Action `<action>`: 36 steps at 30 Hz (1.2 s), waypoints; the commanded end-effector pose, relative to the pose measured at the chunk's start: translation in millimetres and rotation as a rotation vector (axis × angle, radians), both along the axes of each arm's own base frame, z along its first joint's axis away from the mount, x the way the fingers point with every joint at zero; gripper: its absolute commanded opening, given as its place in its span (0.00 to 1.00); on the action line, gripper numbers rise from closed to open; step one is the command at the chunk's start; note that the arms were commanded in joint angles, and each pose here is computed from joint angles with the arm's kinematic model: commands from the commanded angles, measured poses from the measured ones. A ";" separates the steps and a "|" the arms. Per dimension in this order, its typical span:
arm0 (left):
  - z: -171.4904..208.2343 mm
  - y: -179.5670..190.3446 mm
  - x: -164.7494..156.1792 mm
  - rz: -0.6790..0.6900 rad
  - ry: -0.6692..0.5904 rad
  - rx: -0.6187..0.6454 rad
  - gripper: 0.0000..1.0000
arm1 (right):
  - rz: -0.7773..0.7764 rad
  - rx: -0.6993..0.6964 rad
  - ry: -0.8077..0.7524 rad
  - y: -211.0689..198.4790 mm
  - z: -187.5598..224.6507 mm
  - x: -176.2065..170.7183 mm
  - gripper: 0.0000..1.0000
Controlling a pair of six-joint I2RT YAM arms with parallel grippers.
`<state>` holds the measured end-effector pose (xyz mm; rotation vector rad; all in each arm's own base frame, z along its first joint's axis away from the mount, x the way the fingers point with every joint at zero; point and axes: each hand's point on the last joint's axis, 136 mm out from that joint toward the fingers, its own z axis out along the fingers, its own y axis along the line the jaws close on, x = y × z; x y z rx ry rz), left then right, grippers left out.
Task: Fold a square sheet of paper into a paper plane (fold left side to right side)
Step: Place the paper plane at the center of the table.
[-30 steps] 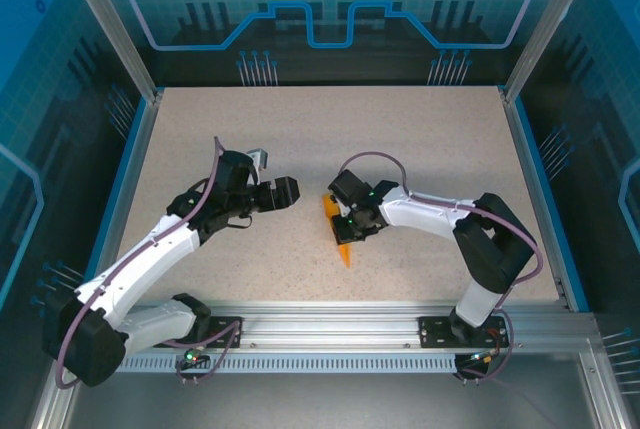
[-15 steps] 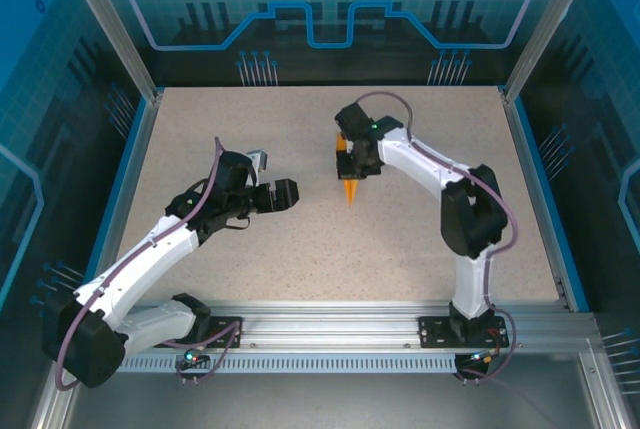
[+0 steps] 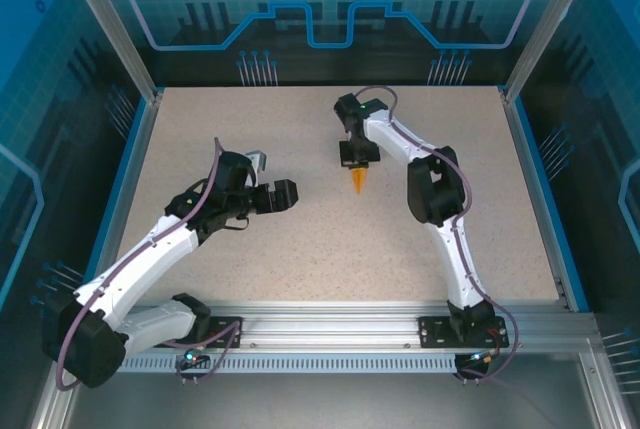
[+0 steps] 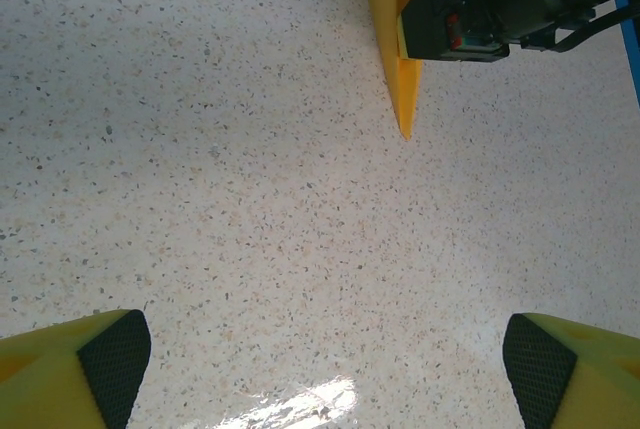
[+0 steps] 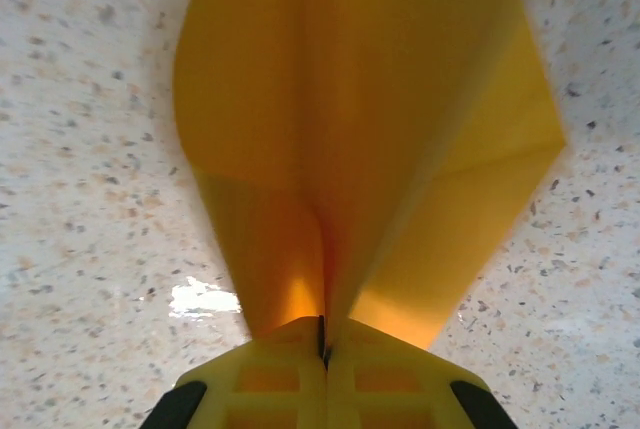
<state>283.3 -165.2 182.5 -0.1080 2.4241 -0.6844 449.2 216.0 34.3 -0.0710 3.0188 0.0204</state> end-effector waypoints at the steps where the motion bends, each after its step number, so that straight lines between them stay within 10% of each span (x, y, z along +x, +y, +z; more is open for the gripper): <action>1: -6.8 5.1 -2.1 -0.006 0.014 0.031 0.95 | -0.007 -0.026 0.045 -8.8 -3.0 -4.6 0.01; 36: -12.8 3.3 -1.8 -0.009 0.036 0.030 0.97 | 0.039 0.001 0.080 6.2 -23.4 -14.2 0.32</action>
